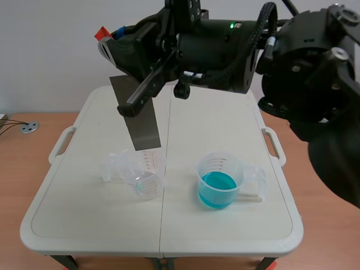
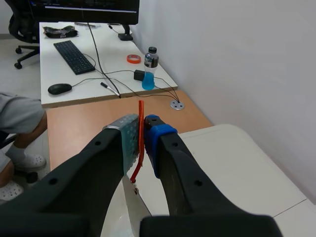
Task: Hold the metal plate by the orange handle, dip it into the blue solution, take it out and point at it, then put the plate back in the beaker on the left.
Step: 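Move the plate over the blue solution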
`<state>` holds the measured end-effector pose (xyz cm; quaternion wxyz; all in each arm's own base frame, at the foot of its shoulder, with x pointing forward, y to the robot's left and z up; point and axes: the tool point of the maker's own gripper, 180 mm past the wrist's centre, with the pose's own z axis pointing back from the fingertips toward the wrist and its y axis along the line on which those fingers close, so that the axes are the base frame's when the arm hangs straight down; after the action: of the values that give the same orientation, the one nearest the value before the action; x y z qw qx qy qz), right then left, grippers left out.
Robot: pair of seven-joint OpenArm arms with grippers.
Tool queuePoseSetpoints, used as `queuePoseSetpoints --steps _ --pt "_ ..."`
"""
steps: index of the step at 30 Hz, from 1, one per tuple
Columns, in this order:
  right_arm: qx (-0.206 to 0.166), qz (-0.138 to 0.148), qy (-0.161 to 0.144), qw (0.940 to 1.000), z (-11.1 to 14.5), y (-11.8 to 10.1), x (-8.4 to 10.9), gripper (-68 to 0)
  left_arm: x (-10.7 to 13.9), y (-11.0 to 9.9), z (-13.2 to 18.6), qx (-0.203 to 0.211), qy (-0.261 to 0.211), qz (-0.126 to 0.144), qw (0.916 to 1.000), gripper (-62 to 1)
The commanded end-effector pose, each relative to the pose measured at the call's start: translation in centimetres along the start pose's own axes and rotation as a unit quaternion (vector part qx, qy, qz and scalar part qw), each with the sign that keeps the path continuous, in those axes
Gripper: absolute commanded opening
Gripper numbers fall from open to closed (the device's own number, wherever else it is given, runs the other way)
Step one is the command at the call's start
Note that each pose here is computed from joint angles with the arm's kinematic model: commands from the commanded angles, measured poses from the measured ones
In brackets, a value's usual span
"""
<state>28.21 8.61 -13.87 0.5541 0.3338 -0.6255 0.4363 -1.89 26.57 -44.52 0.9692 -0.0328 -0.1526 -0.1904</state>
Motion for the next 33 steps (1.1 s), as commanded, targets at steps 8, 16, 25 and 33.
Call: queuePoseSetpoints --steps 8,16,25,33 --pt "-0.029 0.030 -0.028 0.9987 3.4 -0.5 2.6 -66.4 6.9 3.9 3.9 0.059 -0.082 -0.051 0.9936 -57.7" --pt "-0.061 0.006 -0.039 0.9974 7.3 -2.6 3.0 -66.4 13.8 3.8 7.3 0.080 -0.164 -0.103 0.9778 -57.7" --pt "-0.067 -0.009 -0.035 0.9971 10.5 -3.9 3.2 -66.4 21.5 1.0 10.0 0.067 -0.268 -0.151 0.9491 -57.7" --pt "-0.056 -0.011 -0.030 0.9979 11.6 -4.1 3.4 -66.4 28.1 -2.6 10.9 -0.009 -0.359 -0.225 0.9057 -57.7"
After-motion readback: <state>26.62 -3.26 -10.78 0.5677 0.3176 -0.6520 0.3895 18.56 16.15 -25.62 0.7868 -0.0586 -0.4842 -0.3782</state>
